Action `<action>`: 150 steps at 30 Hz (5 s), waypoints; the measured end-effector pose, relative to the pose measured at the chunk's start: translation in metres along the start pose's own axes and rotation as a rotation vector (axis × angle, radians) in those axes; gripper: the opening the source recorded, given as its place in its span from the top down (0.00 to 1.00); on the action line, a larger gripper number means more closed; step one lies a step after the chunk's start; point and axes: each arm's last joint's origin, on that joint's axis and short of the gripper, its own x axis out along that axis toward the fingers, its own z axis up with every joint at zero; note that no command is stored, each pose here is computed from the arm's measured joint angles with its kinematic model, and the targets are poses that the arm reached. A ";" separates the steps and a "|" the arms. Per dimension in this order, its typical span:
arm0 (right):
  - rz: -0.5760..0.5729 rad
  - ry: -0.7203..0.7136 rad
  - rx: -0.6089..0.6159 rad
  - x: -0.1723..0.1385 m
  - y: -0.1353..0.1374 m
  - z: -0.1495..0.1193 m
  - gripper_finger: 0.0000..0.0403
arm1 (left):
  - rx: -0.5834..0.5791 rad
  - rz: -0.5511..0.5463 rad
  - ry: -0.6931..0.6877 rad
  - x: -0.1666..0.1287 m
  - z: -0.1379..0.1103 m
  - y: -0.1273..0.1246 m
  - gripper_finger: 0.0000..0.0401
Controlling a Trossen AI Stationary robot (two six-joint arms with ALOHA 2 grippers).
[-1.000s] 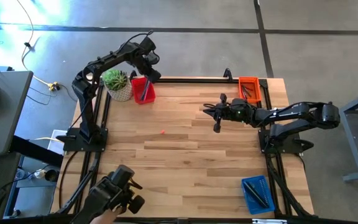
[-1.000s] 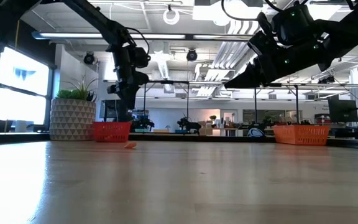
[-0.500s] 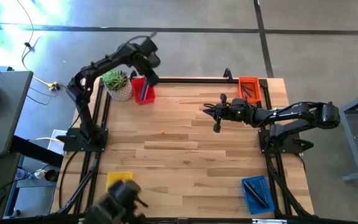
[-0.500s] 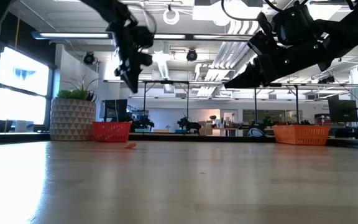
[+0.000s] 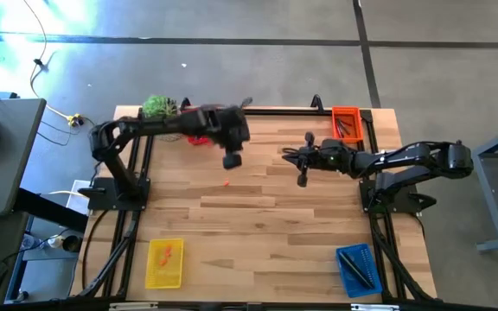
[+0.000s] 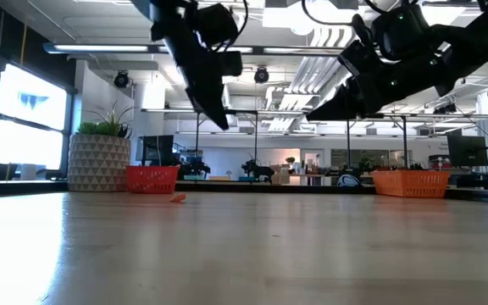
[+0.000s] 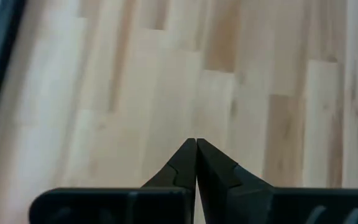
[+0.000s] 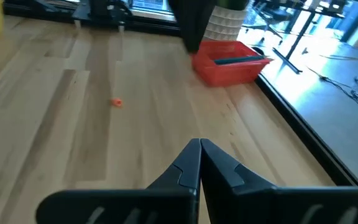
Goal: Sort crayons/erasers/pens/pencils in bins
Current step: Put the orange pencil eraser cap into the yellow bin, then return to Home Position
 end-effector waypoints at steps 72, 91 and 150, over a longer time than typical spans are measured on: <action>0.016 -0.028 0.039 -0.001 0.015 0.006 1.00 | -0.179 -0.388 0.396 -0.074 -0.143 -0.186 1.00; -0.029 -0.068 0.027 -0.008 0.055 0.016 1.00 | -0.191 -0.238 0.438 -0.081 -0.219 -0.294 1.00; -0.025 -0.106 0.027 -0.012 0.054 0.022 1.00 | 0.154 -0.318 -0.759 -0.039 -0.146 -0.123 1.00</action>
